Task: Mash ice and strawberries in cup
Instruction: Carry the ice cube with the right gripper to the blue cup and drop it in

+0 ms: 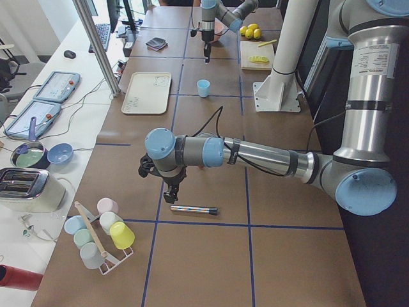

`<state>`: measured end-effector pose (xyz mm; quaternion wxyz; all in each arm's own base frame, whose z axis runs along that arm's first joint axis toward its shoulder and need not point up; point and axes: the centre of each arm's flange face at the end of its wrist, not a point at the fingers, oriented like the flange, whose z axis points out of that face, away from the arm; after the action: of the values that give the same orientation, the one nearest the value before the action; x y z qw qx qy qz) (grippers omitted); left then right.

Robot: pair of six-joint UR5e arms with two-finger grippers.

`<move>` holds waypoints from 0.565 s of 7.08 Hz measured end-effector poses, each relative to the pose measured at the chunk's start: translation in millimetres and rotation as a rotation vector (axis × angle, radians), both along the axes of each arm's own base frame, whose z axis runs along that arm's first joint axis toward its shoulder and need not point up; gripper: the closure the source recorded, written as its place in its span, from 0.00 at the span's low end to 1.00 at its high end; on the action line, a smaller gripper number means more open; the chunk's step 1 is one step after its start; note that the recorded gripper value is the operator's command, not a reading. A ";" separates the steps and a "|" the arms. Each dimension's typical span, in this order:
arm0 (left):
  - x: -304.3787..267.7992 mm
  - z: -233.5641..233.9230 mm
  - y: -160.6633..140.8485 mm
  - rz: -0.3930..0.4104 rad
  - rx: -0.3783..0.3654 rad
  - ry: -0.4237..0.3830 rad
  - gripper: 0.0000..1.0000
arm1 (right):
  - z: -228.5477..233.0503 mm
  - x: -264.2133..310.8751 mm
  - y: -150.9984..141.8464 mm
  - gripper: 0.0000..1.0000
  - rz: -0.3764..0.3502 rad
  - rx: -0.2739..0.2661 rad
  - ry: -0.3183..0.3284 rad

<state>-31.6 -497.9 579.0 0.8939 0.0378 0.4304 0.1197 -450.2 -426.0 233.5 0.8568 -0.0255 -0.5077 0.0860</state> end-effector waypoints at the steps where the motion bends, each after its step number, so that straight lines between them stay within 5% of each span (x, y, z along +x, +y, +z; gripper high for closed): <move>1: 0.0 0.4 0.0 0.000 -0.001 0.000 0.00 | -21.9 -32.9 -2.5 0.99 0.037 -0.022 -0.004; 3: 0.1 0.0 -0.1 0.000 0.000 0.001 0.00 | -40.6 -63.5 -4.0 0.95 0.079 -0.026 -0.001; 4: 0.1 -0.5 -0.1 0.000 0.001 0.001 0.00 | -44.7 -70.4 -3.9 0.52 0.085 -0.023 0.000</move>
<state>-31.5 -498.0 578.5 0.8935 0.0382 0.4310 0.1199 -520.7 -429.9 188.7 0.8521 -0.0139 -0.5072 0.1280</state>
